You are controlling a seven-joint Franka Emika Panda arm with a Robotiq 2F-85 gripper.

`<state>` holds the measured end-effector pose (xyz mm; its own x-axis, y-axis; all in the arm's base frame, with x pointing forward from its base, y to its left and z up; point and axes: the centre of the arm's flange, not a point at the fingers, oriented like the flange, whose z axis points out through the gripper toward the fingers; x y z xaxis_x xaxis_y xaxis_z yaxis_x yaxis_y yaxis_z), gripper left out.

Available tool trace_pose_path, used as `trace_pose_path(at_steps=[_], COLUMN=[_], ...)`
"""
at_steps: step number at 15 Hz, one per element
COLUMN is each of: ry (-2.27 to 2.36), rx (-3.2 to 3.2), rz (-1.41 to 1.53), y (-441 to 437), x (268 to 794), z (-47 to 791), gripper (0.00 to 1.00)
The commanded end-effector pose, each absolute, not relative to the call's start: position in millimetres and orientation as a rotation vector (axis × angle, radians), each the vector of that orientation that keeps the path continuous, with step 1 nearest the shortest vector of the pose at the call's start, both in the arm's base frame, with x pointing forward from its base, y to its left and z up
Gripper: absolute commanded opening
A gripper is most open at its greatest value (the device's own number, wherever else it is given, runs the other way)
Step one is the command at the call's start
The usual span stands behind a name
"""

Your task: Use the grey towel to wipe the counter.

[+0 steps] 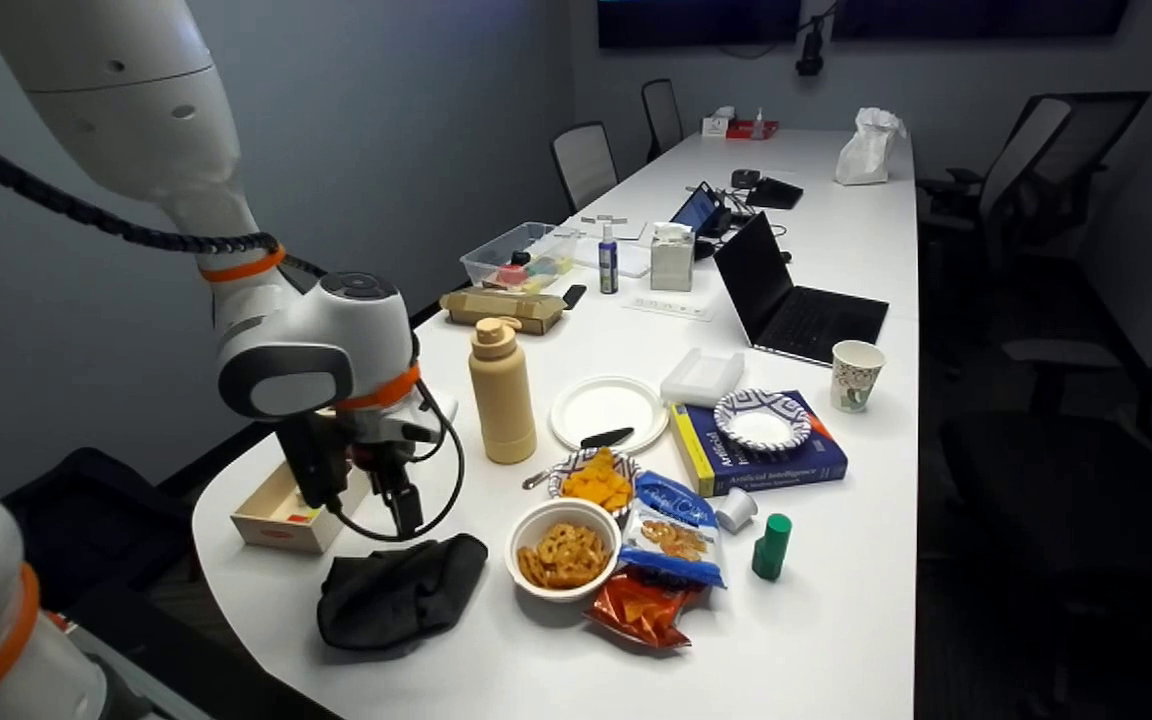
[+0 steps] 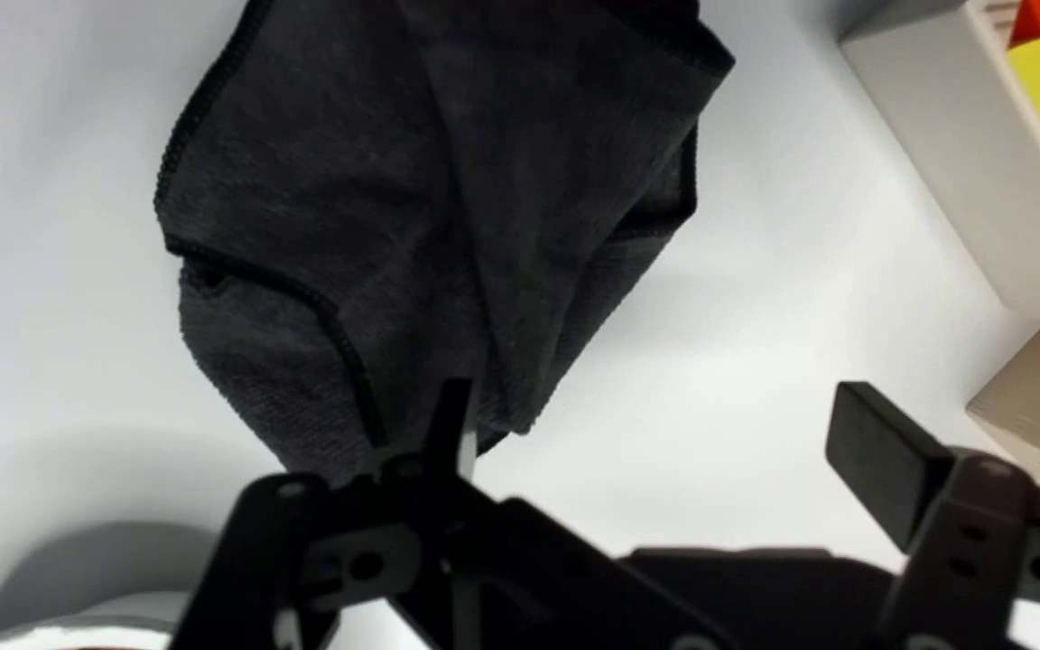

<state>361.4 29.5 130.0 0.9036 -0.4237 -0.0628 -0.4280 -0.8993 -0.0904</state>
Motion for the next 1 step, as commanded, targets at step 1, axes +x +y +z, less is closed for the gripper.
trace_pose_path(at_steps=[1], ry=[0.673], rx=[-3.027], rz=[0.011], y=[29.8], x=[328.5], z=[198.9], gripper=[1.00])
